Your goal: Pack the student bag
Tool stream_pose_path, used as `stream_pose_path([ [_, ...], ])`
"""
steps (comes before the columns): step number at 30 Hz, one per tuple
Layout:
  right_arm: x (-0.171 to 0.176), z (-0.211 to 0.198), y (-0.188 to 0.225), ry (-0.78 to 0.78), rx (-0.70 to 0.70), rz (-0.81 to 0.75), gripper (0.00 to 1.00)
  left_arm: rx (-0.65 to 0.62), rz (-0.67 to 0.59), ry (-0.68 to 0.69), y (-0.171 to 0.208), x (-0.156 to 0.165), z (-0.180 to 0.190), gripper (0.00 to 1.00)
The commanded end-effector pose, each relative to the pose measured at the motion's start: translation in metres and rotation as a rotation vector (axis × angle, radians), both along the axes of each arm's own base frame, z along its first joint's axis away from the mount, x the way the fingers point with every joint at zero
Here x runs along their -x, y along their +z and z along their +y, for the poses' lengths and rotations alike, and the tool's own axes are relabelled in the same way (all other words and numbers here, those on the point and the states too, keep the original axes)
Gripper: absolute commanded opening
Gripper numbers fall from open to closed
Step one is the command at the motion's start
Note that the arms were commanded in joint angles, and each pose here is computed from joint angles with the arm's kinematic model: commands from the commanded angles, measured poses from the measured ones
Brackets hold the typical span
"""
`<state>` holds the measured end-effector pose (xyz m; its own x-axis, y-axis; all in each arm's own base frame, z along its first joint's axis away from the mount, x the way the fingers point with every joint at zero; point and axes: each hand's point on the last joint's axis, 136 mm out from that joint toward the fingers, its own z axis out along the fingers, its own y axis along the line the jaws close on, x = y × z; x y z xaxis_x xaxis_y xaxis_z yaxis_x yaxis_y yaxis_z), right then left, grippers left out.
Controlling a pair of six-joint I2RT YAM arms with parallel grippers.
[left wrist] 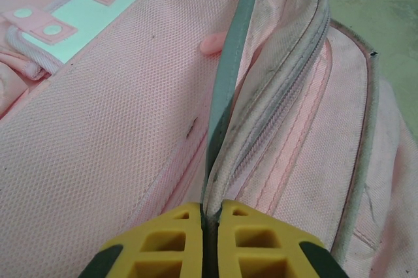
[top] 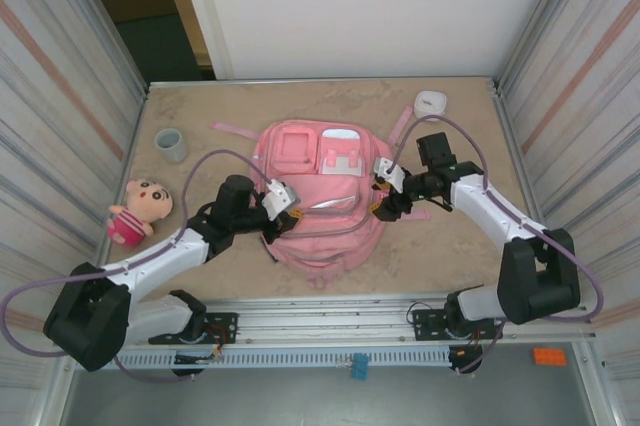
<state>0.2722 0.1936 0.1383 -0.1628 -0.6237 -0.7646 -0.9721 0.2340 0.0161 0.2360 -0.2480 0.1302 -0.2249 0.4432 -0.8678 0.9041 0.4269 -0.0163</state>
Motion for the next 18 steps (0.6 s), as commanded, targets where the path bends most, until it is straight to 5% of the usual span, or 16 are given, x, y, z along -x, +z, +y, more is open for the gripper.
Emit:
stream_pose_path([
  [1, -0.012, 0.010, 0.004, 0.072, -0.026, -0.094, 0.66, 0.081, -0.006, -0.034, 0.019, 0.008, -0.005, 0.06],
  [11, -0.018, 0.025, -0.023, 0.107, -0.011, -0.065, 0.61, 0.091, -0.029, -0.020, 0.025, 0.006, -0.004, 0.06],
  [18, -0.003, 0.033, -0.008, 0.140, -0.067, -0.007, 0.48, 0.094, -0.041, 0.008, 0.027, 0.000, -0.003, 0.06],
])
